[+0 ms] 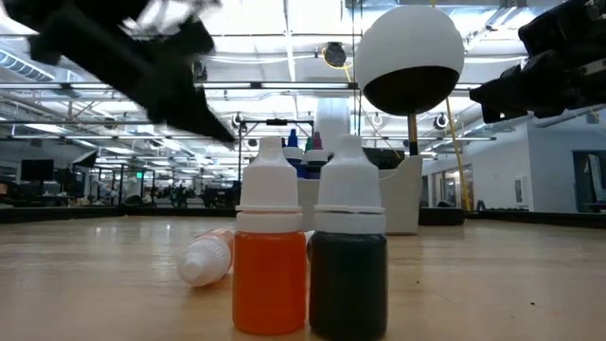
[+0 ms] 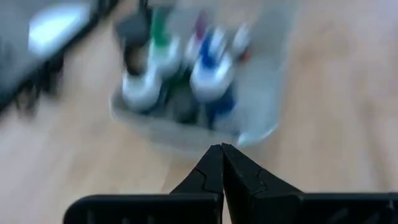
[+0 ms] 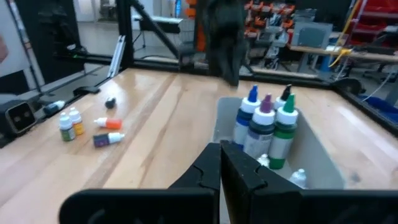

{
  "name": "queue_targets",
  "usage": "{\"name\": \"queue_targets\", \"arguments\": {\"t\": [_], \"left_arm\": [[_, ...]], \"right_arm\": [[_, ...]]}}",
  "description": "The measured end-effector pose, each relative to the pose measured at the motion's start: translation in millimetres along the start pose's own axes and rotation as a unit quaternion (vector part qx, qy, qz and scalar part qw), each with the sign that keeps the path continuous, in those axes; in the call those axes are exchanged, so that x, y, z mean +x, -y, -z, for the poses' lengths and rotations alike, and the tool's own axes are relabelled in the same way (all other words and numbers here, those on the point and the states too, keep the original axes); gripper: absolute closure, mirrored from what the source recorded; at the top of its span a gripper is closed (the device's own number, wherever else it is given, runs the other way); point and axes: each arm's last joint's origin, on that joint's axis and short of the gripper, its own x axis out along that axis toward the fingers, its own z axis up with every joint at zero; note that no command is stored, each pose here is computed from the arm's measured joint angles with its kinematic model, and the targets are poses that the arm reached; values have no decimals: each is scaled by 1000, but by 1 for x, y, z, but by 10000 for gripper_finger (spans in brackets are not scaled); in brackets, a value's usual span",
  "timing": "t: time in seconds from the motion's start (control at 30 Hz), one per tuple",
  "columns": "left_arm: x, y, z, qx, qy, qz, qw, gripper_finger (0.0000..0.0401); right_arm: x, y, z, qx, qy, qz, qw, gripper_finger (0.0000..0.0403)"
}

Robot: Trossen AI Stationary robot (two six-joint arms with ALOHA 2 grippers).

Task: Pick & Place food coloring
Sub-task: Put the small green food coloring bottle into the gray bin

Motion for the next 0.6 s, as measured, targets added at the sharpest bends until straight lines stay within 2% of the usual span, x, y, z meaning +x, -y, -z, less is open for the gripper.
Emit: {"name": "queue_targets", "arguments": {"t": [0.1, 0.2, 0.37, 0.47, 0.6], "left_arm": [[-33, -5, -10, 29, 91, 29, 995, 397], [-64, -21, -21, 34, 174, 48, 983, 397], [-103, -44, -28, 68, 232, 56, 969, 399], [-116, -52, -20, 50, 261, 60, 962, 399], [-111, -59, 11, 51, 257, 39, 964, 399]], "right_arm": [[5, -3, -6, -4, 1, -10, 1000, 403], [9, -5, -5, -11, -4, -2, 1000, 403], [16, -6, -6, -21, 12, 1, 1000, 403], [18, -6, -7, -21, 19, 0, 1000, 403], [21, -7, -3, -22, 5, -1, 1000, 403]]}}
